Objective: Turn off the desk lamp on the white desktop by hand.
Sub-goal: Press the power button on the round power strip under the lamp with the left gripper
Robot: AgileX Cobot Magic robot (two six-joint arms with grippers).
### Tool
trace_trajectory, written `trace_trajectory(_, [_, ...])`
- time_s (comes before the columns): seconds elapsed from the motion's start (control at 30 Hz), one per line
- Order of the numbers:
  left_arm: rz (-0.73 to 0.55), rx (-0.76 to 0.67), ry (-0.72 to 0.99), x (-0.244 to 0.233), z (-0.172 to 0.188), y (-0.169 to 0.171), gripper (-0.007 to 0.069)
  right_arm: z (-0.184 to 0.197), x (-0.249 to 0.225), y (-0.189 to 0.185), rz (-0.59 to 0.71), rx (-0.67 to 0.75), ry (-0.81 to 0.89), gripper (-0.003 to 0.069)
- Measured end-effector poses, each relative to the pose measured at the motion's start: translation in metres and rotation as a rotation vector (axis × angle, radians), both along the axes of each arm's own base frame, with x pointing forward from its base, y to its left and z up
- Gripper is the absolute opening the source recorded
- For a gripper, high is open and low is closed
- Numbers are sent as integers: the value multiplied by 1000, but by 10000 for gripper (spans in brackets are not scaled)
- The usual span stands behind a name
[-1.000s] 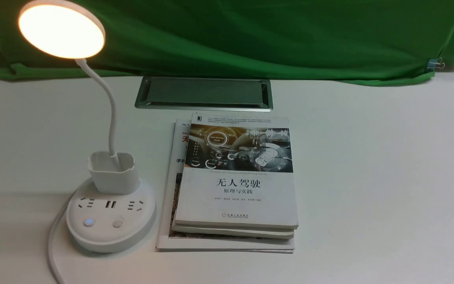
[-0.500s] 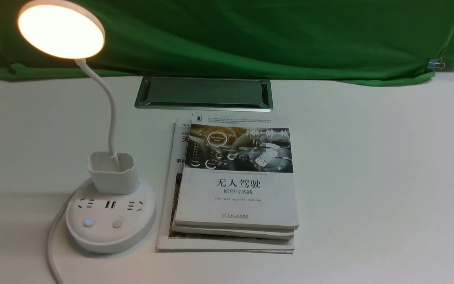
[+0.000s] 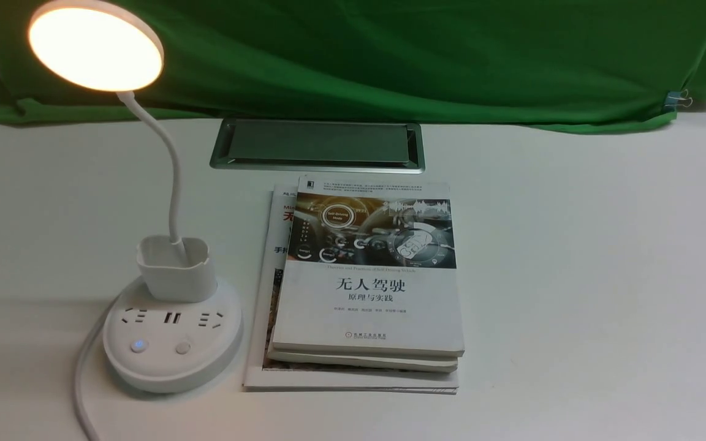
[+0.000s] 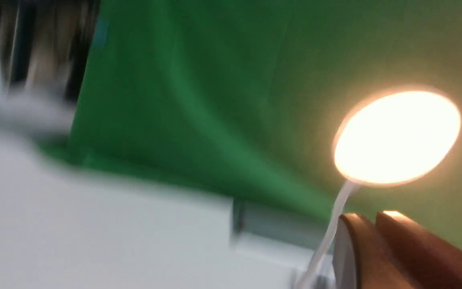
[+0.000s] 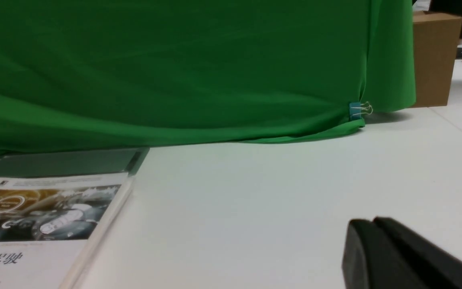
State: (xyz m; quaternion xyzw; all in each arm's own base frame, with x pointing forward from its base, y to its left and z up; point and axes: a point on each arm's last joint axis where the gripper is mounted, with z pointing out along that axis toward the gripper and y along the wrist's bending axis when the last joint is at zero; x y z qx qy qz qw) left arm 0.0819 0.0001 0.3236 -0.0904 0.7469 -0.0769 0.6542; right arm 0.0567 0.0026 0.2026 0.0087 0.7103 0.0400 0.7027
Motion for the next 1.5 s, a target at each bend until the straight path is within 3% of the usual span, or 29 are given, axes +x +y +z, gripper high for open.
trace_trajectory(0.17, [-11, 87, 166, 29, -7, 2, 41, 0, 0, 0, 0, 0, 0, 36])
trace_trajectory(0.47, [-90, 41, 605, 88, -52, -3, 42, 0, 0, 0, 0, 0, 0, 36])
trace_trajectory(0.63, [-320, 75, 801, 122, -65, -25, 42, 0, 0, 0, 0, 0, 0, 36])
trace_trajectory(0.7, [-389, 159, 883, 137, -71, -43, 42, 0, 0, 0, 0, 0, 0, 36])
trace_trajectory(0.8, [-363, 296, 995, 158, -83, -59, 42, 0, 0, 0, 0, 0, 0, 36])
trace_trajectory(0.93, [-368, 391, 1042, 178, -96, -78, 42, 0, 0, 0, 0, 0, 0, 36])
trace_trajectory(1.3, [-392, 364, 1157, 200, -141, -94, 42, 0, 0, 0, 0, 0, 0, 36])
trace_trajectory(1.5, [-401, 351, 1132, 206, -141, -97, 43, 0, 0, 0, 0, 0, 0, 36])
